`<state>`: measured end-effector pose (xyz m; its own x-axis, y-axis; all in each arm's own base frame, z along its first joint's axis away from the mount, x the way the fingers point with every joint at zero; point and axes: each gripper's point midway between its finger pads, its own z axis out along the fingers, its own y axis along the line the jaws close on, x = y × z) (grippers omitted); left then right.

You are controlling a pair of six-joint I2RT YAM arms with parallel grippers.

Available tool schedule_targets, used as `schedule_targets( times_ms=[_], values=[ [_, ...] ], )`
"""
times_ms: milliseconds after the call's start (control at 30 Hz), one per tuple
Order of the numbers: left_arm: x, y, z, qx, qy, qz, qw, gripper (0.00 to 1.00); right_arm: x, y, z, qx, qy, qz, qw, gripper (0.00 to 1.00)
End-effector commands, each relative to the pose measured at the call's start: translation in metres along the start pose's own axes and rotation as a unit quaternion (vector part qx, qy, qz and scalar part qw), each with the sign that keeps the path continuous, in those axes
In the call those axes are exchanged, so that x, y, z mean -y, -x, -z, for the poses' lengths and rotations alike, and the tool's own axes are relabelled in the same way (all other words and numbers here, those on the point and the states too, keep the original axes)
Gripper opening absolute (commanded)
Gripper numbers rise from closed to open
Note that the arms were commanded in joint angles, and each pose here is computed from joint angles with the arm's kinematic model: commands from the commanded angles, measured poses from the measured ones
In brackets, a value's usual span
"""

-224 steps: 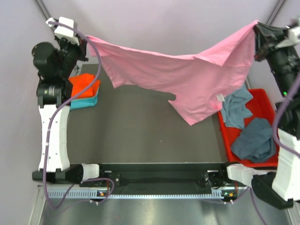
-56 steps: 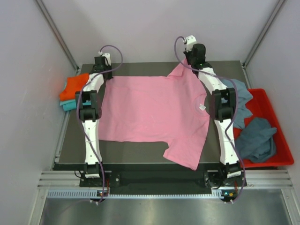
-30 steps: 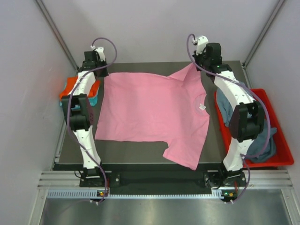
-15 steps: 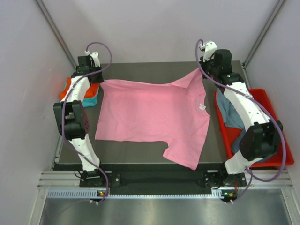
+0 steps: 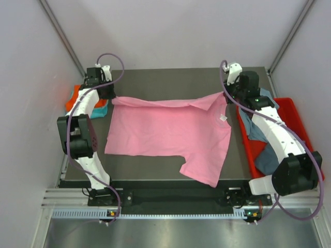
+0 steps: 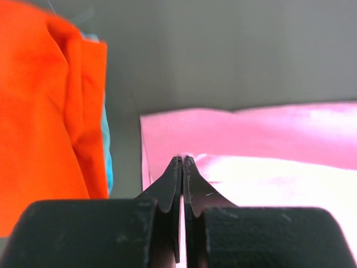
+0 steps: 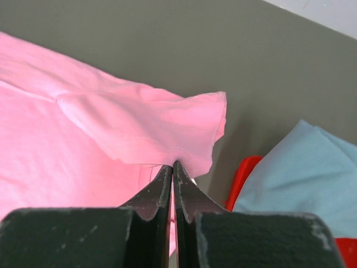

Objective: Fold and stack the t-shirts
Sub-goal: Fold the tshirt

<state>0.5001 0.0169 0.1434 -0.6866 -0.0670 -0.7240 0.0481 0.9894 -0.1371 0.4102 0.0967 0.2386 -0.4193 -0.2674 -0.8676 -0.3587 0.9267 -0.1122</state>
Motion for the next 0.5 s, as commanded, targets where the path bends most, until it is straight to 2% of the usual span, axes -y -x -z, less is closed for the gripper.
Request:
schedule_targets(
  times_ms=[0, 467],
  values=[
    [0.004, 0.0, 0.022, 0.006, -0.003, 0.002, 1.0, 0.0, -0.008, 0.006, 0.019, 0.024, 0.008, -0.003, 1.0, 0.0],
    [-0.005, -0.071, 0.007, -0.104, 0.021, 0.042, 0.993, 0.0, -0.031, -0.057, 0.024, -0.031, 0.042, -0.033, 0.998, 0.0]
  ],
)
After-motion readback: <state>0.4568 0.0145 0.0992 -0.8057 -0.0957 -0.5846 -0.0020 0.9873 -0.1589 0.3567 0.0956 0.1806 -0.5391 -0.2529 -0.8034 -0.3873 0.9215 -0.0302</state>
